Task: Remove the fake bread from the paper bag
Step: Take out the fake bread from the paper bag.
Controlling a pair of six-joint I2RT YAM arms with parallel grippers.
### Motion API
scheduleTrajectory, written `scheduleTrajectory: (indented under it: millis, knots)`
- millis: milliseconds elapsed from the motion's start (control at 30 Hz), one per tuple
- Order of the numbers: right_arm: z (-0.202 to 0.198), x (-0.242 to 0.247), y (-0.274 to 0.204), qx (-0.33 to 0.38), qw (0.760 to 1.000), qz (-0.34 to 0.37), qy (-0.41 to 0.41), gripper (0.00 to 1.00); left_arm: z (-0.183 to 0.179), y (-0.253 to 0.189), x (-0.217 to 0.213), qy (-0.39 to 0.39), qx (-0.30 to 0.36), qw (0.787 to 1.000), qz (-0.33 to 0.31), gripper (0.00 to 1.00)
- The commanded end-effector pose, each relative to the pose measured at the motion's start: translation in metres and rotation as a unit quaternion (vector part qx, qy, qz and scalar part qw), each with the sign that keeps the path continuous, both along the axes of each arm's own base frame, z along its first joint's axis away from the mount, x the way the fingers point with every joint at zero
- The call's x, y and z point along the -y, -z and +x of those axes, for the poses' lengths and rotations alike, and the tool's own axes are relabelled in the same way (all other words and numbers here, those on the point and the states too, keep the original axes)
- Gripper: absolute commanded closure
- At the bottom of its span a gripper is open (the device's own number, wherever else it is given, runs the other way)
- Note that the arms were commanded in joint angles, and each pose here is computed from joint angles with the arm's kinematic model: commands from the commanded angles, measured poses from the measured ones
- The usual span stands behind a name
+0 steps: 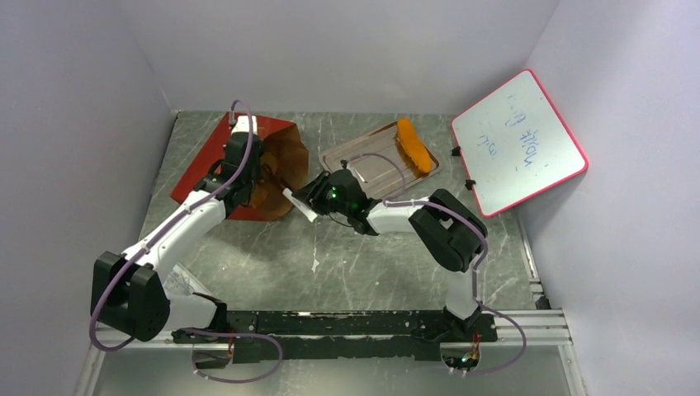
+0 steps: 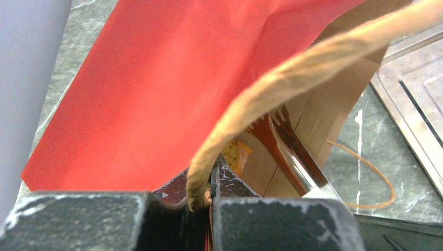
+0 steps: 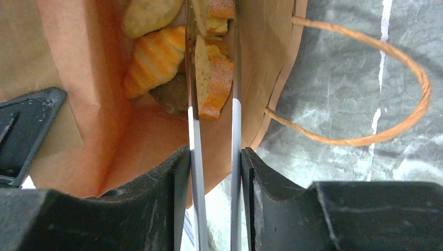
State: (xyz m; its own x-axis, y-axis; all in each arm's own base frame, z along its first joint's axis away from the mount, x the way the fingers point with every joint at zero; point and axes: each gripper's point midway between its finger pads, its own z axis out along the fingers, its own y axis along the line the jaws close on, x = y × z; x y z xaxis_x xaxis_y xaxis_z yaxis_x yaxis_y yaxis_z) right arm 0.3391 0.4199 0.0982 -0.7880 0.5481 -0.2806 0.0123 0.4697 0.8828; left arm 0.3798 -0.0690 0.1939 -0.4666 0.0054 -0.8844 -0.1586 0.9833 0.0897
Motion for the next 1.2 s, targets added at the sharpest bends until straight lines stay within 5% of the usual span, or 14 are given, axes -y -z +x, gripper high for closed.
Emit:
scheduleTrajectory:
  millis: [0, 467, 633, 800, 1167]
  knots:
    - [0.009, -0.007, -0.012, 0.028, 0.999, 0.027, -0.005, 0.59, -0.006, -0.007, 0.008, 0.033, 0.005, 0.999, -0.002, 0.93]
    - [0.020, -0.005, -0.008, 0.051, 0.998, 0.045, -0.007, 0.60, -0.011, -0.008, 0.019, 0.084, -0.006, 0.996, 0.004, 0.93]
    - [0.021, -0.003, -0.001, 0.050, 0.998, 0.024, -0.006, 0.85, -0.011, -0.009, 0.014, 0.070, -0.005, 0.997, 0.010, 0.93]
    - [0.022, 0.006, -0.013, 0.076, 0.997, -0.009, -0.002, 0.96, -0.008, -0.006, 0.004, 0.028, -0.010, 0.999, 0.014, 0.93]
    - [0.001, 0.048, -0.065, 0.142, 0.988, -0.061, 0.008, 1.00, 0.018, 0.000, -0.007, -0.056, -0.028, 0.998, 0.030, 0.93]
